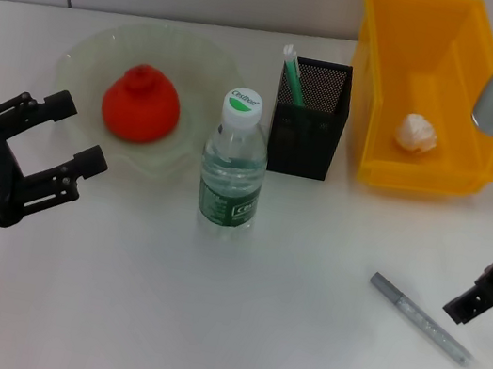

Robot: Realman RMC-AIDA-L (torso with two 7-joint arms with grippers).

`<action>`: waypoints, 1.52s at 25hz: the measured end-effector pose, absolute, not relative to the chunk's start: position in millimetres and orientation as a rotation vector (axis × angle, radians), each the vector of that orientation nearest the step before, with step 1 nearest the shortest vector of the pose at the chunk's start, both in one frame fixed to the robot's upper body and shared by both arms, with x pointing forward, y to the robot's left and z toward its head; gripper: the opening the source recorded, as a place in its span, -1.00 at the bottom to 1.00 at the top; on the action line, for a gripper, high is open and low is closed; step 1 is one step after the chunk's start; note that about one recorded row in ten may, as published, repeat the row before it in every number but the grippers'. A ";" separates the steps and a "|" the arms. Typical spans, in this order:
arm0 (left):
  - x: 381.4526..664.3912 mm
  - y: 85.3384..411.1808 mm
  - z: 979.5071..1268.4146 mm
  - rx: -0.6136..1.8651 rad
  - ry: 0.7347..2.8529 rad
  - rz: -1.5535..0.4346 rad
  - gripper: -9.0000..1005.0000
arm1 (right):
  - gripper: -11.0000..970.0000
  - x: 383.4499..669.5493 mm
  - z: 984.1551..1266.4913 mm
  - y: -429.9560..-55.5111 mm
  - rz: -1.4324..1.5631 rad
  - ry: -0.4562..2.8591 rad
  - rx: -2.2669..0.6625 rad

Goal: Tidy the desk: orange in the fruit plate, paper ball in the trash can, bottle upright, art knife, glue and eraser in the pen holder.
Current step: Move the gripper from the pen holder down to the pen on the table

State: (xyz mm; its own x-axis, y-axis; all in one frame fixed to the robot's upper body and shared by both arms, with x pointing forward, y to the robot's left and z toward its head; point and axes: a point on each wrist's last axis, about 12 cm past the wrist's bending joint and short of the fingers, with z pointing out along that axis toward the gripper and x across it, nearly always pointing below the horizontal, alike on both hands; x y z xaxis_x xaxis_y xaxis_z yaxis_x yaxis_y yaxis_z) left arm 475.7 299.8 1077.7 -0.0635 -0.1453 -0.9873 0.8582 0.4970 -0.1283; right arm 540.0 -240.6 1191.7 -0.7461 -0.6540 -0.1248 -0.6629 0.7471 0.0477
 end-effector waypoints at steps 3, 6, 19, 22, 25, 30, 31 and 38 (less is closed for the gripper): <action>475.2 299.5 1077.2 0.677 1.396 -0.937 0.56 | 0.56 540.1 1187.7 -241.3 0.141 2.855 -1.076; 474.7 299.3 1076.7 0.677 1.395 -0.935 0.56 | 0.56 540.4 1184.9 -241.2 0.143 2.860 -1.081; 473.7 298.4 1073.3 0.667 1.395 -0.930 0.57 | 0.56 543.5 1166.2 -233.1 0.091 2.850 -1.155; 473.7 298.4 1073.3 0.667 1.395 -0.930 0.57 | 0.56 543.3 1163.3 -230.0 0.077 2.845 -1.183; 472.8 298.7 1073.6 0.668 1.391 -0.933 0.57 | 0.56 544.3 1161.6 -227.0 0.064 2.830 -1.199; 473.2 298.5 1073.8 0.669 1.390 -0.933 0.57 | 0.56 546.8 1155.6 -224.7 0.065 2.837 -1.210; 473.4 298.6 1073.7 0.668 1.391 -0.932 0.57 | 0.56 546.8 1155.6 -224.7 0.065 2.837 -1.210; 473.5 299.8 1074.7 0.666 1.390 -0.933 0.56 | 0.56 547.0 1148.4 -220.9 0.060 2.846 -1.226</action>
State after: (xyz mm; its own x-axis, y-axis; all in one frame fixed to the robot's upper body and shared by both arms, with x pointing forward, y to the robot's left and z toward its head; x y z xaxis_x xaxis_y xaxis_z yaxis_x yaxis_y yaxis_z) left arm 473.5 299.8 1074.7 -0.0605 -0.1539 -0.9862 0.8543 0.5030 -0.1309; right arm 547.0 -220.9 1148.4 -0.6862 -0.7254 -0.0535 -0.7270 0.6864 0.0189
